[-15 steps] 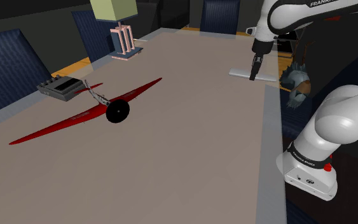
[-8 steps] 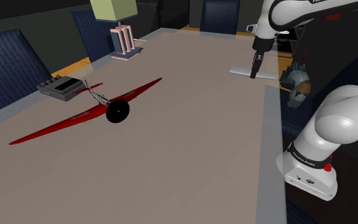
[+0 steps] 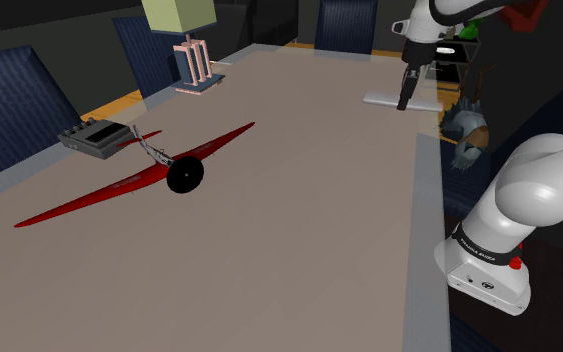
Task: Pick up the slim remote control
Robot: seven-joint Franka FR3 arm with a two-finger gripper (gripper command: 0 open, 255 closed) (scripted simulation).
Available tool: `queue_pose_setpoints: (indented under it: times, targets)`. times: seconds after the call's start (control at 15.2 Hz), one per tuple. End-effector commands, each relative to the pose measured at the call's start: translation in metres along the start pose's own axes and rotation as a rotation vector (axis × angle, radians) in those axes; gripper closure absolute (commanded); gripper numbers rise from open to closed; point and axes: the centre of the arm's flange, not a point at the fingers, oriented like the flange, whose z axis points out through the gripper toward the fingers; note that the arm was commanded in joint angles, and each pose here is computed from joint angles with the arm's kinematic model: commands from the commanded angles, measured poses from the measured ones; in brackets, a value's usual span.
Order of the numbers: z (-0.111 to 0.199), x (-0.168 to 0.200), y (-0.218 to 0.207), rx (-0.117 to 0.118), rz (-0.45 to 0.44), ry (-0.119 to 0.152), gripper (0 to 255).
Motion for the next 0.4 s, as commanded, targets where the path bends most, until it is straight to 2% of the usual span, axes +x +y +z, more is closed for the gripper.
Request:
queue_pose_setpoints:
  times: [0.0, 0.33]
  targets:
    - [-0.012, -0.001, 0.0, 0.0, 0.0, 0.0, 255]
    - [-0.028, 0.0, 0.0, 0.0, 0.0, 0.0, 255]
